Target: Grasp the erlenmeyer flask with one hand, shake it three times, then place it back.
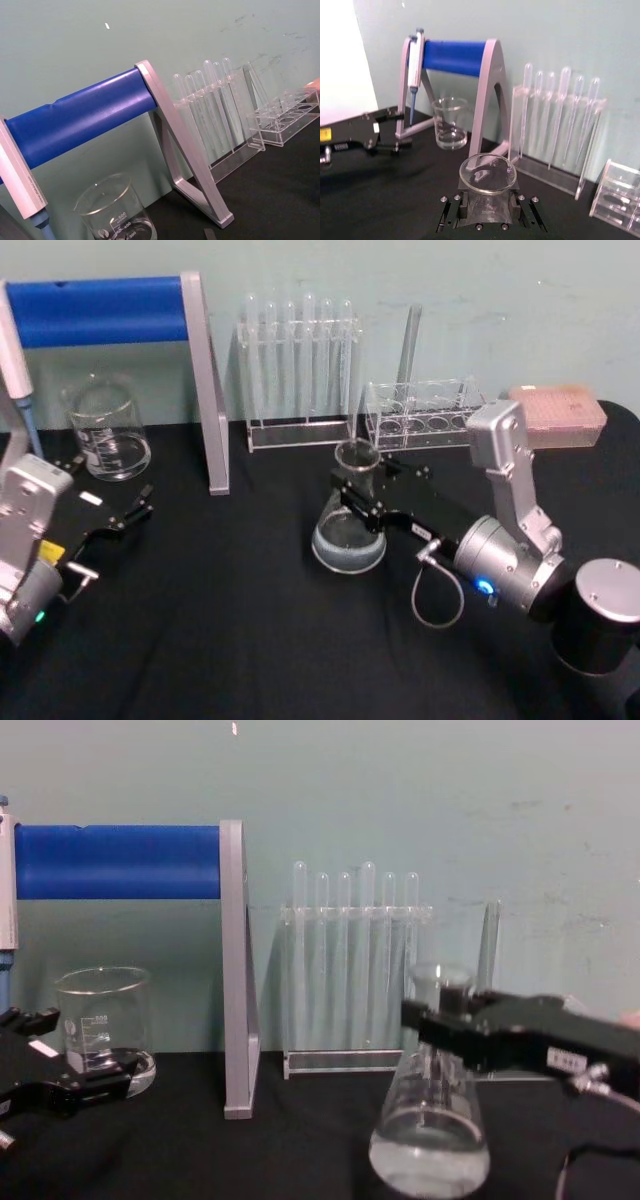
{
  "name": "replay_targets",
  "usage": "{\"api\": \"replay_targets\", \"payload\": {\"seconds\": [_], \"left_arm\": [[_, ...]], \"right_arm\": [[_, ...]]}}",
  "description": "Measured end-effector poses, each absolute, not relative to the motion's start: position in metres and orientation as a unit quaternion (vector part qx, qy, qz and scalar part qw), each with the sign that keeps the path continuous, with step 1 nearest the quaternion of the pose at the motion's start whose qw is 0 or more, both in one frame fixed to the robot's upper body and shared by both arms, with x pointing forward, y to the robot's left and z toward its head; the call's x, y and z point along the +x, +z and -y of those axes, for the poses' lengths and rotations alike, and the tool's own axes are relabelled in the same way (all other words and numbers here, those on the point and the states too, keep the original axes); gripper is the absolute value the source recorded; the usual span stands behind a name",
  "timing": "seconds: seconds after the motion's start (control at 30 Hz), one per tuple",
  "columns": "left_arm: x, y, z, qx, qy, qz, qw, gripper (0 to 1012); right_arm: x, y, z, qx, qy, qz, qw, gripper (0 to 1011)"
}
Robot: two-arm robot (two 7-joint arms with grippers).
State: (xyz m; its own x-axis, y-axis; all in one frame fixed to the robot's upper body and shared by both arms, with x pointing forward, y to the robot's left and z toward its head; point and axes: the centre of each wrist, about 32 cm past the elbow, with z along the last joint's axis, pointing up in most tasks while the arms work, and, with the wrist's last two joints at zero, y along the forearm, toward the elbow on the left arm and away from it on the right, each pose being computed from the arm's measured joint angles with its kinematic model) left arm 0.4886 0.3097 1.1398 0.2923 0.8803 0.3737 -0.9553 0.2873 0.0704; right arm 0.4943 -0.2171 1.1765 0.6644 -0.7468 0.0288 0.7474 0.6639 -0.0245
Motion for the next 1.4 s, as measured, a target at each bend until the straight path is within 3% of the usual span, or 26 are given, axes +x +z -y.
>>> {"api": "replay_targets", "payload": {"seconds": [0.47, 1.4], "left_arm": [[0.489, 1.14, -0.31, 0.141, 0.58, 0.132, 0.791, 1001], [0.489, 1.14, -0.31, 0.141, 0.58, 0.132, 0.791, 1001]], "right_arm": [[0.488, 1.204, 0.219, 0.003, -0.415, 0.031, 0.909, 456], [0.485, 1.205, 0.214, 0.005, -0.415, 0.029, 0.91, 453]]}}
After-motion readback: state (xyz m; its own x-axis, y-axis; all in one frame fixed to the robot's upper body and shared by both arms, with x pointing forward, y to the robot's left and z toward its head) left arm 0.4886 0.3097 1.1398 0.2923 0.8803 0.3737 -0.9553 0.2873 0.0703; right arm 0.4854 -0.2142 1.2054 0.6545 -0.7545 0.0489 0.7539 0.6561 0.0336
